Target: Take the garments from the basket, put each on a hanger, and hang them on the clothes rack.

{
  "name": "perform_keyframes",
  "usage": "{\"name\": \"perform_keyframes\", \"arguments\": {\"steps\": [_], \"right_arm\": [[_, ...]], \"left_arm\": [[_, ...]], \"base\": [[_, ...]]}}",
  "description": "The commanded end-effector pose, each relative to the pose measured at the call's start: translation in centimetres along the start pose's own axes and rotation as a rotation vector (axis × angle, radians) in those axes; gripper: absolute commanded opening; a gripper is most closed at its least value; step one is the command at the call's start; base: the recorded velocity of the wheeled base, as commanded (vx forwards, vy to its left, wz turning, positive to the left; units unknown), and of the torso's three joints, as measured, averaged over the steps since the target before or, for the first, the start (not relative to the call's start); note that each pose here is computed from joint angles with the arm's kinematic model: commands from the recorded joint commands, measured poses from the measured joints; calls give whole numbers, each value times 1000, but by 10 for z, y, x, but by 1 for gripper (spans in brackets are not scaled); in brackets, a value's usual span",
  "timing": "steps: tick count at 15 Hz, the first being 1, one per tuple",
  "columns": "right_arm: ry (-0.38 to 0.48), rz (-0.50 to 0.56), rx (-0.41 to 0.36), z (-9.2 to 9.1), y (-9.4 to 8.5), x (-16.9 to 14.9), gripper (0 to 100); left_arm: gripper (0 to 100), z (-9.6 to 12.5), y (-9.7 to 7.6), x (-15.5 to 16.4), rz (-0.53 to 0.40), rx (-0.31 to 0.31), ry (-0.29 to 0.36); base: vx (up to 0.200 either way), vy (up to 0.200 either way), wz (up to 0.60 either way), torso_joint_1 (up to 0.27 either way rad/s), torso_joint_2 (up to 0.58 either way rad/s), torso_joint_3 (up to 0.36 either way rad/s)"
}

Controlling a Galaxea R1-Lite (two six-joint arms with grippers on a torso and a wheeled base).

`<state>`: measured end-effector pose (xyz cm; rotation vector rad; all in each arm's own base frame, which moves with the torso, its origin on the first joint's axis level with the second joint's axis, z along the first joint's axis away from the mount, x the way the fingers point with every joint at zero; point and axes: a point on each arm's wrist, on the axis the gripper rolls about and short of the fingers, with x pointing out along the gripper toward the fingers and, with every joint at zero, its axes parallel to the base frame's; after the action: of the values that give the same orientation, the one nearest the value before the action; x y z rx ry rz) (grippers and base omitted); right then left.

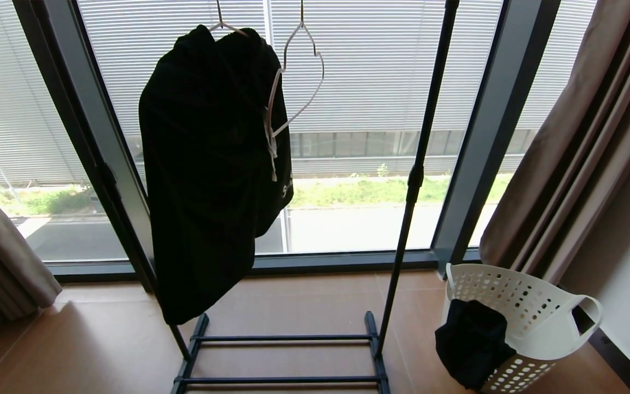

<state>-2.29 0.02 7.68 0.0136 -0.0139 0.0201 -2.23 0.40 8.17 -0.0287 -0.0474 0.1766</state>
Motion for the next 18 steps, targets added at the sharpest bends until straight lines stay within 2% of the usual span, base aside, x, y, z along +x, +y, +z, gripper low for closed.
{"name": "perform_keyframes", "arguments": {"steps": [1,6,15,18], "right_arm": [[0,1,0,0,0,0,100],[0,1,0,0,0,0,100],[0,1,2,0,0,0,100],[0,1,0,0,0,0,100]], "left_arm": [[100,0,0,0,1,-1,1],[100,0,0,0,-2,-1,1],[100,0,0,0,-1,-1,1],[100,0,0,0,1,-3,1]], "base": [[0,0,0,12,349,310],[0,0,0,-9,78,72],[0,0,-600,4,7,8],[0,-200,0,4,7,2]]}}
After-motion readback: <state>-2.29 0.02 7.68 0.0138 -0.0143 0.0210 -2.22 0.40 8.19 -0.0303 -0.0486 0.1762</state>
